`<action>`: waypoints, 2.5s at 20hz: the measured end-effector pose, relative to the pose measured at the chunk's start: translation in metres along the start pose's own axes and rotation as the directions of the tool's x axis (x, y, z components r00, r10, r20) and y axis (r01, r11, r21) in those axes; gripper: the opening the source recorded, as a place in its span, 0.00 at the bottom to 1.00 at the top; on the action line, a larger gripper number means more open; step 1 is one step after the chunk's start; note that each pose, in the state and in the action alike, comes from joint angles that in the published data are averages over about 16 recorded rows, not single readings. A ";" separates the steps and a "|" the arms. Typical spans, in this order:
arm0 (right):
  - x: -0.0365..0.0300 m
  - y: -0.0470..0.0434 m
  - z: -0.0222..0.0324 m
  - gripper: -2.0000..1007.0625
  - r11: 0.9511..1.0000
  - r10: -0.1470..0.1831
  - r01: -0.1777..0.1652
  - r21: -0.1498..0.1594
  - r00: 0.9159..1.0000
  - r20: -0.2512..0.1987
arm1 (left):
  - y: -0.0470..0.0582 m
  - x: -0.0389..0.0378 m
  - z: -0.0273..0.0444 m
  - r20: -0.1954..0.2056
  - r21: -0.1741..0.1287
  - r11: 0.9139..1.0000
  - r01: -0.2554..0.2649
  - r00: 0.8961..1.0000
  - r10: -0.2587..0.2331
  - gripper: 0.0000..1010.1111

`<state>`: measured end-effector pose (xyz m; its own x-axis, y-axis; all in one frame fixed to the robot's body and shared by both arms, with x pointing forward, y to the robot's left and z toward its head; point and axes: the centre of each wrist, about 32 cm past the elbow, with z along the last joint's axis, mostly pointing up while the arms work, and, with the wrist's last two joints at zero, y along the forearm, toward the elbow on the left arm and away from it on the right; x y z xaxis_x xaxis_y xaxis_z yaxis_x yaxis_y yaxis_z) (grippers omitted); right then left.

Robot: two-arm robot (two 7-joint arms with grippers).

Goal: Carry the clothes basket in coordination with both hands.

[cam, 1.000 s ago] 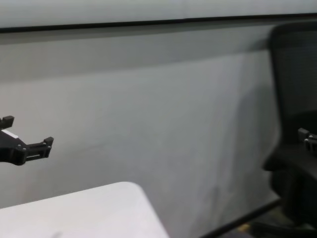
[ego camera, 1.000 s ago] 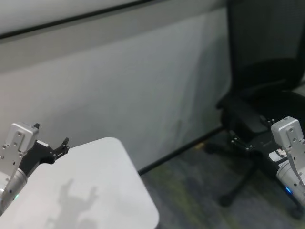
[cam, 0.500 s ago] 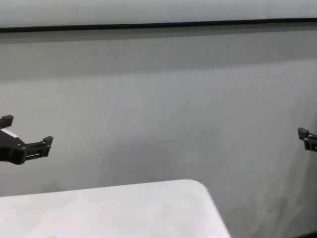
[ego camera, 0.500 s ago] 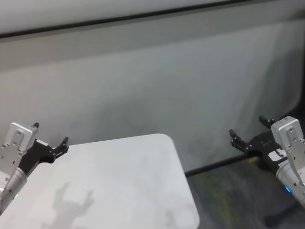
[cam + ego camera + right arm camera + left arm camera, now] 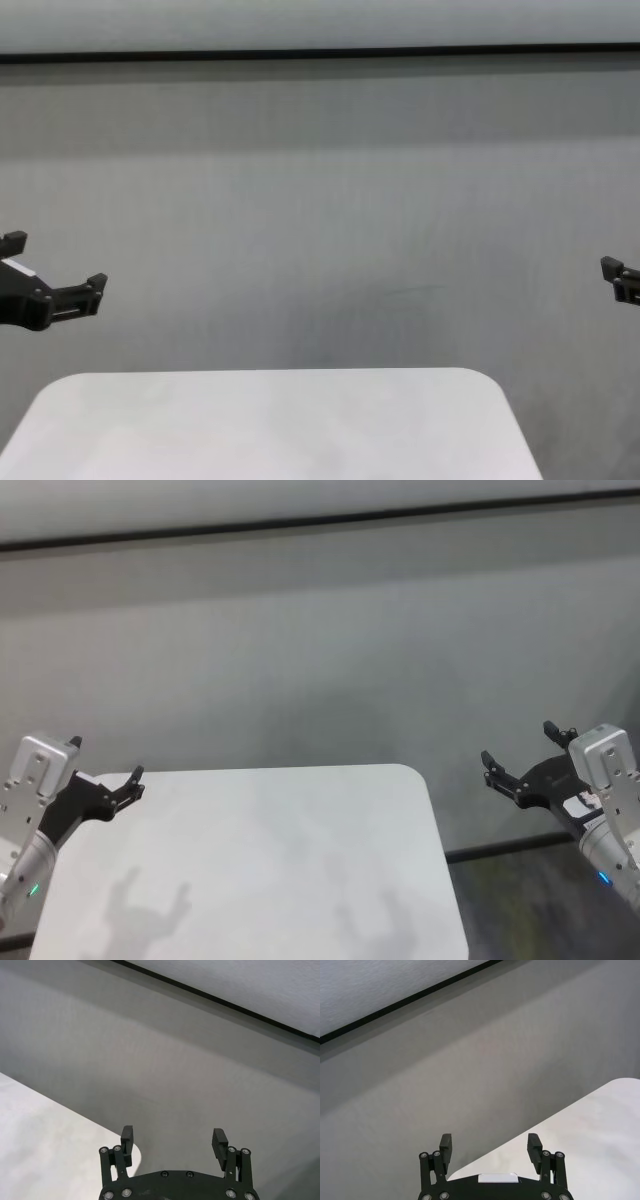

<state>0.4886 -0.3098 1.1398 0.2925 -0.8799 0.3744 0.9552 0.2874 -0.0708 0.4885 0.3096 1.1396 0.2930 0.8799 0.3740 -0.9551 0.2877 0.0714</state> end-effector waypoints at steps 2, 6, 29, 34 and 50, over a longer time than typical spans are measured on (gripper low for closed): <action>0.0000 0.0000 0.0000 0.99 1.000 0.000 0.000 0.000 1.000 0.000 | 0.000 0.0000 0.0001 0.000 0.000 1.000 0.000 1.000 0.000 0.99; -0.0001 0.0001 0.0000 0.99 1.000 0.000 0.000 0.000 1.000 0.000 | 0.000 0.0001 0.0001 0.000 -0.001 1.000 0.000 1.000 0.000 0.99; -0.0001 0.0001 0.0001 0.99 1.000 0.000 0.000 0.000 1.000 -0.001 | 0.000 0.0002 0.0002 0.000 -0.001 1.000 -0.001 1.000 0.001 0.99; -0.0001 0.0001 0.0001 0.99 1.000 0.000 0.000 0.000 1.000 -0.001 | 0.000 0.0002 0.0002 0.000 -0.001 1.000 -0.001 1.000 0.001 0.99; -0.0001 0.0001 0.0001 0.99 1.000 0.000 0.000 0.000 1.000 -0.001 | 0.000 0.0002 0.0002 0.000 -0.001 1.000 -0.001 1.000 0.001 0.99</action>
<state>0.4886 -0.3096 1.1398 0.2923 -0.8803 0.3737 0.9552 0.2874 -0.0702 0.4887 0.3097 1.1398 0.2923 0.8803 0.3737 -0.9552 0.2874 0.0701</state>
